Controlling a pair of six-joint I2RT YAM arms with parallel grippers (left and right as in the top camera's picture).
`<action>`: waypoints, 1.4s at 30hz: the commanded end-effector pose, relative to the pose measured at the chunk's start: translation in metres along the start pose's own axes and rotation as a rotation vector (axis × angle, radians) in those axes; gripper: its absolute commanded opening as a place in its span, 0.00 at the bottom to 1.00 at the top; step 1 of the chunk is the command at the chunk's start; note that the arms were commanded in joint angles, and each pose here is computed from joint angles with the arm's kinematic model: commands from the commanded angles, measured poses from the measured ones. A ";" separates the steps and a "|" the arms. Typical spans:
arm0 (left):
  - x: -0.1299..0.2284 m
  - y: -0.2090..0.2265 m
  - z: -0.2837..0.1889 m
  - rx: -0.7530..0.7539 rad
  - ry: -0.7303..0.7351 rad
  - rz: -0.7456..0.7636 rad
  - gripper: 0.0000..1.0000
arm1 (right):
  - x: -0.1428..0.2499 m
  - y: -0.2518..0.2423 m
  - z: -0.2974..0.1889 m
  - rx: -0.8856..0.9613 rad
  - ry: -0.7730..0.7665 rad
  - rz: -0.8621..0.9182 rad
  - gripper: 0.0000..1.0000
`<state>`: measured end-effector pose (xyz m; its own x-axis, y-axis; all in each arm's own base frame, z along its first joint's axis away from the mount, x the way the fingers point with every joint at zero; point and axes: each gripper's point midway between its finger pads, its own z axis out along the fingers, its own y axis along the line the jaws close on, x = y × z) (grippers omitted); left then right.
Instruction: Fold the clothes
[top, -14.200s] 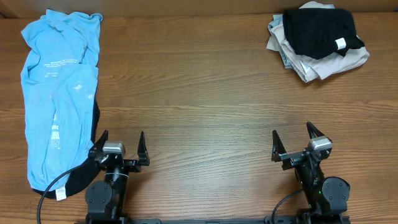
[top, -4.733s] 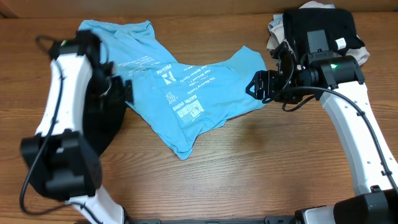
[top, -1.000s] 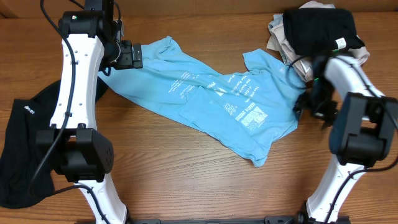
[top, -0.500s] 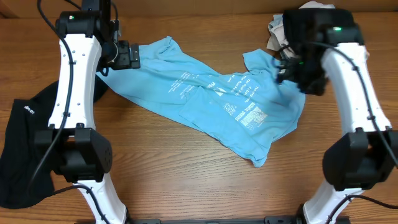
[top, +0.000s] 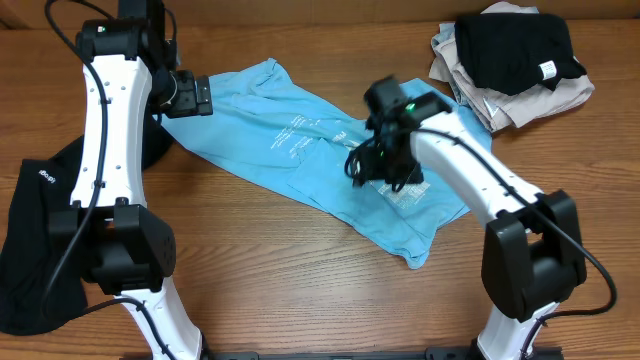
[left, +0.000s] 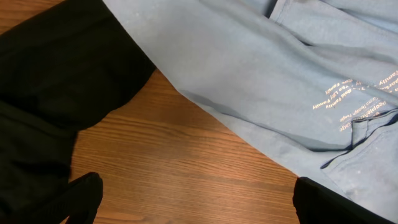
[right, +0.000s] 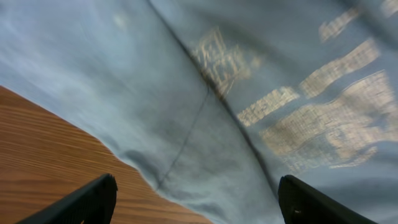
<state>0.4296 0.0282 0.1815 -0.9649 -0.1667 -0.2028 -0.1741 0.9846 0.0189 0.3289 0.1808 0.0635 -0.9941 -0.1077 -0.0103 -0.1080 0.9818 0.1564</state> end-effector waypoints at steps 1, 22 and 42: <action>-0.001 0.004 -0.004 -0.015 -0.010 0.003 1.00 | 0.018 -0.012 0.024 0.020 0.054 0.039 0.86; 0.012 -0.010 -0.001 0.069 0.047 -0.002 1.00 | 0.076 -0.144 0.051 0.197 0.214 0.458 0.86; 0.069 -0.009 0.110 0.045 0.220 -0.186 0.89 | 0.032 -0.179 -0.060 0.067 0.034 0.517 0.82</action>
<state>0.3929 0.0118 0.0740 -0.9719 -0.2353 0.0005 -0.2351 0.9711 -0.0416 0.2916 -0.0125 0.0450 -0.8760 0.4274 0.2236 0.4378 0.8991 -0.0036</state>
